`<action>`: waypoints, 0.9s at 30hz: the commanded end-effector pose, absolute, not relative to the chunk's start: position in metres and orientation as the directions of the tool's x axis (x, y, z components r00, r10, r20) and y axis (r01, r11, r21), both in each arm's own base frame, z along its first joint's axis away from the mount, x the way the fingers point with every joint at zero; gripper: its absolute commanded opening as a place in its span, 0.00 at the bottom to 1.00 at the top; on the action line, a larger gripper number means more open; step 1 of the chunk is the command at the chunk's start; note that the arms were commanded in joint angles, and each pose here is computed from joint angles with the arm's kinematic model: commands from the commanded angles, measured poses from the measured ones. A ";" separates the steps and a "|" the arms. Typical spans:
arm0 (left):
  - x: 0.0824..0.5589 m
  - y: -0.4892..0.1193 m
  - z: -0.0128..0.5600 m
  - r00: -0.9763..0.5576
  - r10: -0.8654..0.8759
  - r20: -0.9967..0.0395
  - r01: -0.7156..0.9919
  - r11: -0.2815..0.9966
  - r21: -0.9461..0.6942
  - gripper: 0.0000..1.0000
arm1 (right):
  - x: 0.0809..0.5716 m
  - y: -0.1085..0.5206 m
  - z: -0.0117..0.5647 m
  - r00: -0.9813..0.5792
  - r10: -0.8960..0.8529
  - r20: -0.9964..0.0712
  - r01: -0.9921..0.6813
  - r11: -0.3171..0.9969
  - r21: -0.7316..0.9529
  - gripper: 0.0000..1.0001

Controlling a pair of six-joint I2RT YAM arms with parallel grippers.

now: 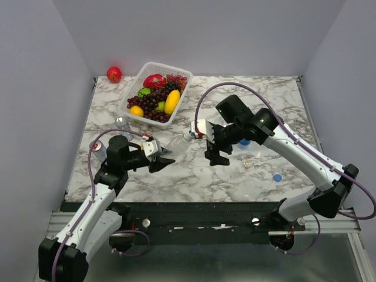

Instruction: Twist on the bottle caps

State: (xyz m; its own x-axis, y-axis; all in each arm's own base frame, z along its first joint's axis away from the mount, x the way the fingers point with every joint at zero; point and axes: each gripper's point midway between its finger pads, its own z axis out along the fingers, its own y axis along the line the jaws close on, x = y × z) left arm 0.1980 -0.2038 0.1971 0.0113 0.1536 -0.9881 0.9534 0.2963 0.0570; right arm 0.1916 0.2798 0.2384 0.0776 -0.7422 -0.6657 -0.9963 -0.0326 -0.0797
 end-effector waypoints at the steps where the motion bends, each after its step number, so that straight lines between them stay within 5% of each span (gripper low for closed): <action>1: 0.193 -0.197 0.195 0.127 0.244 -0.961 0.952 0.243 0.188 0.00 | 0.185 0.272 0.275 0.124 -0.709 -0.695 -0.992 -0.068 -0.108 0.88; 6: 0.178 -0.189 0.177 0.233 0.366 -0.901 0.954 0.094 0.285 0.00 | 0.181 0.291 0.327 0.385 -0.487 -0.784 -0.922 -0.154 -0.356 0.81; 10: 0.178 -0.188 0.178 0.272 0.385 -0.882 0.947 0.056 0.316 0.00 | 0.173 0.302 0.339 0.591 -0.373 -0.715 -0.806 -0.246 -0.538 0.79; 19: 0.177 -0.189 0.185 0.302 0.379 -0.875 0.939 0.039 0.342 0.00 | 0.150 0.317 0.309 0.743 -0.285 -0.606 -0.662 -0.444 -0.604 0.74; 27: 0.177 -0.190 0.190 0.303 0.362 -0.882 0.939 0.044 0.341 0.00 | 0.151 0.324 0.295 0.754 -0.280 -0.594 -0.647 -0.472 -0.599 0.70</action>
